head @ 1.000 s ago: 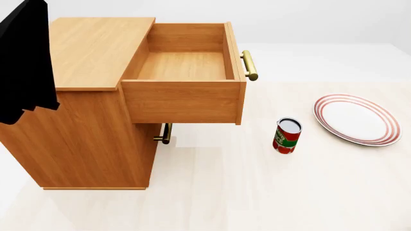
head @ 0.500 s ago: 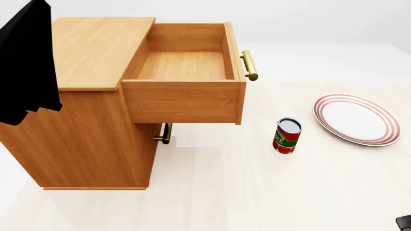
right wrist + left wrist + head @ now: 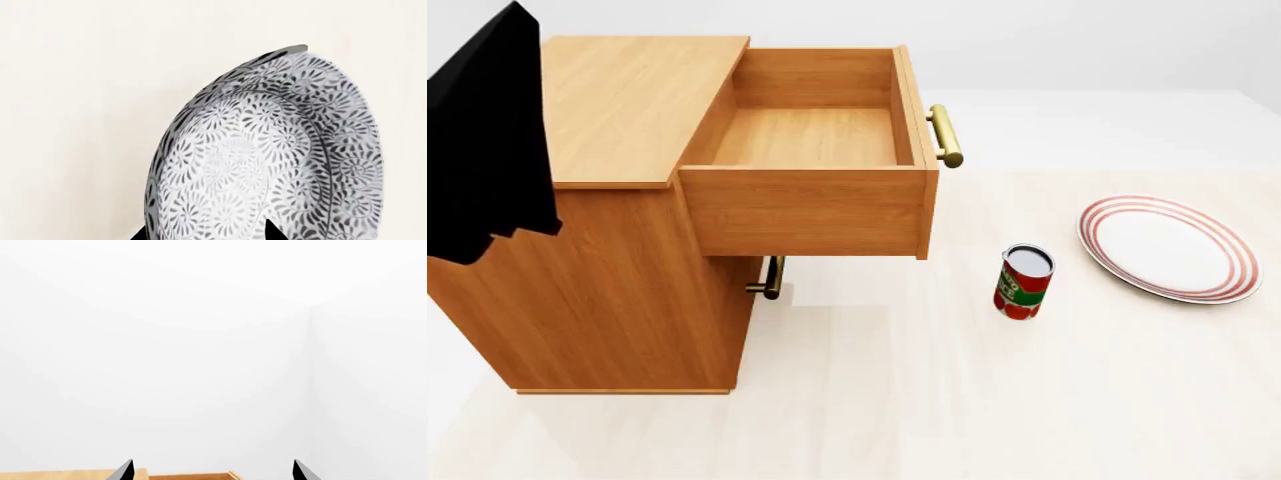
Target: Put the bowl in the top drawer of the cabinet.
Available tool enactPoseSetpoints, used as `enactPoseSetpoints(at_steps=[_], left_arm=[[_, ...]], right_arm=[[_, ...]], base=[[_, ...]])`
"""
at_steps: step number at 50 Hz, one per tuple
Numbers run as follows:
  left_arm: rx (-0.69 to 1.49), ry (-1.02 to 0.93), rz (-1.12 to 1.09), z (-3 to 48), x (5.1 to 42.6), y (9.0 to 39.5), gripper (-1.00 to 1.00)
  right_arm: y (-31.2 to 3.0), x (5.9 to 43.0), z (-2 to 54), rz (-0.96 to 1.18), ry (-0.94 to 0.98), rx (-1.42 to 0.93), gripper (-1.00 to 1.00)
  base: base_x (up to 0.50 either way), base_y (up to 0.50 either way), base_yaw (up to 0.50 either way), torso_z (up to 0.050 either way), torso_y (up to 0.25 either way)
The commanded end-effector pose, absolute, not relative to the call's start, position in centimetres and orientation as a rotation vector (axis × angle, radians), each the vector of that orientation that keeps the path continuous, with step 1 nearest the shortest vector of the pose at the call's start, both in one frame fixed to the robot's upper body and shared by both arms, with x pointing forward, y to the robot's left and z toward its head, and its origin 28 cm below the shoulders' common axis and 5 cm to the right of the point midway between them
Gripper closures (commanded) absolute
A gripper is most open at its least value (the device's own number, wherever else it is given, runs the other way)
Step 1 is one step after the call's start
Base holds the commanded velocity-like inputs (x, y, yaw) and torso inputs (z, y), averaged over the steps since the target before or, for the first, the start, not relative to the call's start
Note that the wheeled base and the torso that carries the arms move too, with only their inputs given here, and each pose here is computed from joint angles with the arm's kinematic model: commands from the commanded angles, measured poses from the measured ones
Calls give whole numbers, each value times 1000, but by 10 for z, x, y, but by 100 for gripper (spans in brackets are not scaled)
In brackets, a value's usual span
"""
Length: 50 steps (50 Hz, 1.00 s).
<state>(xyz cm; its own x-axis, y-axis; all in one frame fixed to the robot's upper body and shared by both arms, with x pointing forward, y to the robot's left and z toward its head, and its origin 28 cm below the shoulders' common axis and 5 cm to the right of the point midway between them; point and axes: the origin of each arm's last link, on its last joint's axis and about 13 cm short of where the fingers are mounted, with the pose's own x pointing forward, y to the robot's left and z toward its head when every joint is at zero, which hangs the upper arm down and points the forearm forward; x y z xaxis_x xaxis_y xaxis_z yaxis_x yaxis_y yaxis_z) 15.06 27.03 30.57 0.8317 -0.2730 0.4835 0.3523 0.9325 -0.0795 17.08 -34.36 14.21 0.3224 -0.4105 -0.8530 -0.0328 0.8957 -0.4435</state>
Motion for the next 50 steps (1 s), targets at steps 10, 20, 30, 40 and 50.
enactPoseSetpoints(at_steps=[10, 20, 30, 40, 50], left_arm=[[-172, -477, -335, 303, 152, 270, -100], [-172, -476, -335, 303, 153, 270, -100], [-174, -476, -337, 303, 154, 270, -100], [-176, -481, -335, 304, 152, 270, -100], [-180, -482, -329, 304, 151, 272, -100]], right_arm=[[-339, 177, 152, -266, 1180, -447, 100], [-330, 179, 210, -243, 1070, -513, 100], [-320, 189, 273, -211, 983, -600, 100], [-306, 224, 329, -132, 891, -722, 100], [-269, 291, 387, 16, 775, -887, 100]], base=[[0, 0, 0, 0, 0], [0, 0, 0, 0, 0], [0, 0, 0, 0, 0], [0, 0, 0, 0, 0], [0, 0, 0, 0, 1]])
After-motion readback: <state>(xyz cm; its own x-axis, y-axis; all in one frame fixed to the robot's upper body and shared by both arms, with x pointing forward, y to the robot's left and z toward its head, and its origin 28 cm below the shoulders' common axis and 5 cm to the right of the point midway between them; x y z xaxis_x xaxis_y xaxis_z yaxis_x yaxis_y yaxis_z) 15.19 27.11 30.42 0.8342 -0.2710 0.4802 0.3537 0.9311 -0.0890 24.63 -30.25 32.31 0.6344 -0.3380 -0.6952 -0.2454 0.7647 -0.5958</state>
